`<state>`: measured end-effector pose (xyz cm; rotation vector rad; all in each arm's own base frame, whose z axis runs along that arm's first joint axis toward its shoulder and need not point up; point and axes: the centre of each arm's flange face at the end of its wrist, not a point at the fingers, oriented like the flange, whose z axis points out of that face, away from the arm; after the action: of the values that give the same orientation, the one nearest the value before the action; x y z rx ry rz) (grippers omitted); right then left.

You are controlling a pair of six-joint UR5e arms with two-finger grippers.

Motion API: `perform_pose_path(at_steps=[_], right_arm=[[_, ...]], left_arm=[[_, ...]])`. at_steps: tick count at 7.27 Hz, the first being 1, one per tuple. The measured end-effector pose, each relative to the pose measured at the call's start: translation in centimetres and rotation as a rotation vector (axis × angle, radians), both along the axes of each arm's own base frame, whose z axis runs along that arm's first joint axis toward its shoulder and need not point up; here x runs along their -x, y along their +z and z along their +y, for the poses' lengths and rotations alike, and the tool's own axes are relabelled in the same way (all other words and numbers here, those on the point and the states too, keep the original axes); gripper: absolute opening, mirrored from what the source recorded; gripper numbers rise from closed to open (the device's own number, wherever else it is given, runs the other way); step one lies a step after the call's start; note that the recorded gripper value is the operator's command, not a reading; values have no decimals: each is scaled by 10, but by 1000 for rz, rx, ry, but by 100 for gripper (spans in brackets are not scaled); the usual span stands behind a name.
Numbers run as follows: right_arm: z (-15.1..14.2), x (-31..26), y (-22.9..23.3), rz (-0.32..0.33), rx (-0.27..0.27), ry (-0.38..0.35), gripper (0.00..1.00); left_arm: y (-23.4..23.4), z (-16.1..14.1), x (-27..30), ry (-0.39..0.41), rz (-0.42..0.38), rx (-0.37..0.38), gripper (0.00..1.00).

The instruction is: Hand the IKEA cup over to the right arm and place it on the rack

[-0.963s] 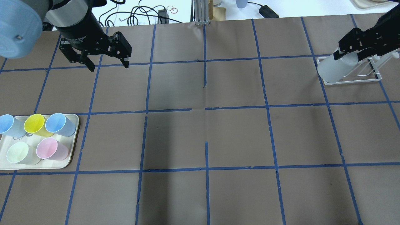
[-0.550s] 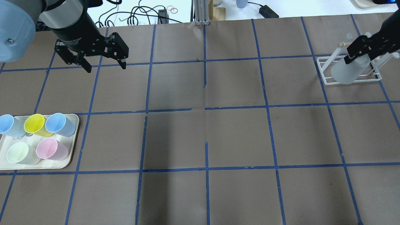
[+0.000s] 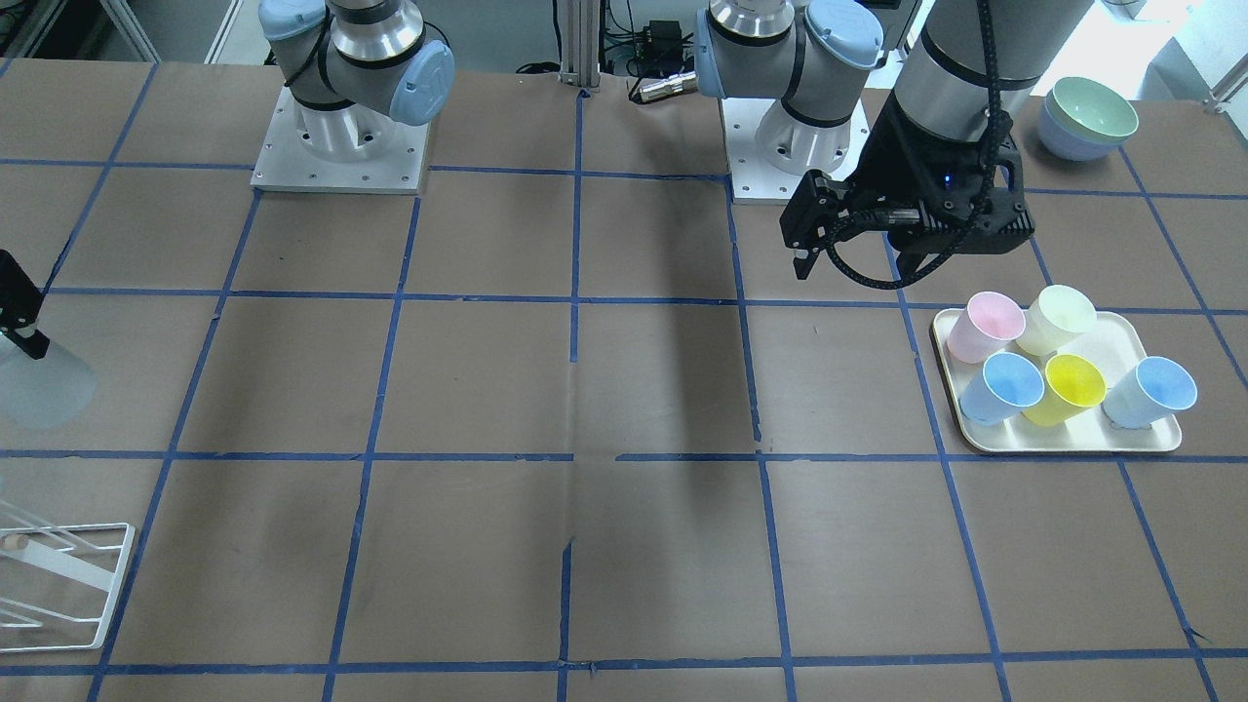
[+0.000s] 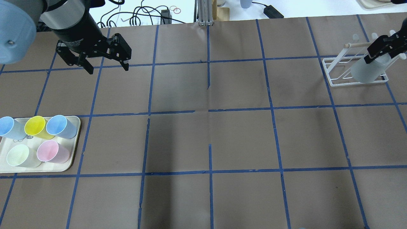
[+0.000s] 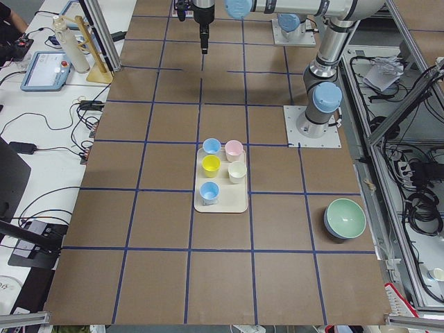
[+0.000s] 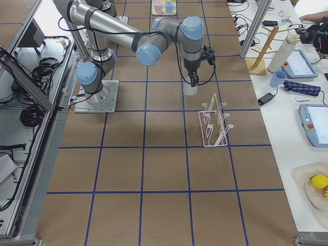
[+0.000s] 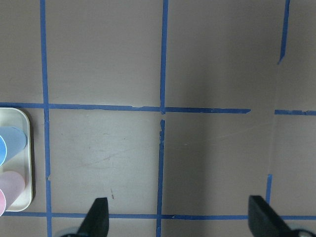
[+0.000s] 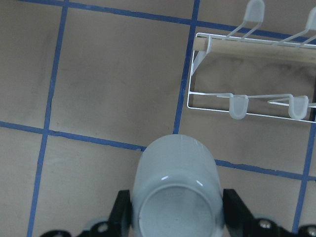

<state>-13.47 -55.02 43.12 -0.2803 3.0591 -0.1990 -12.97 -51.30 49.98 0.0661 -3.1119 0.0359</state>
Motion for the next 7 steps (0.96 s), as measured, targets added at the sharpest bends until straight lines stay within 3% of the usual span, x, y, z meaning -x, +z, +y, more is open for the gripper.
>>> perform_pose_path(at_steps=[7], right_arm=[[-41,45,-21,6,19,9,0]], left_arm=[[0,-1,0,-1,1,4,100]])
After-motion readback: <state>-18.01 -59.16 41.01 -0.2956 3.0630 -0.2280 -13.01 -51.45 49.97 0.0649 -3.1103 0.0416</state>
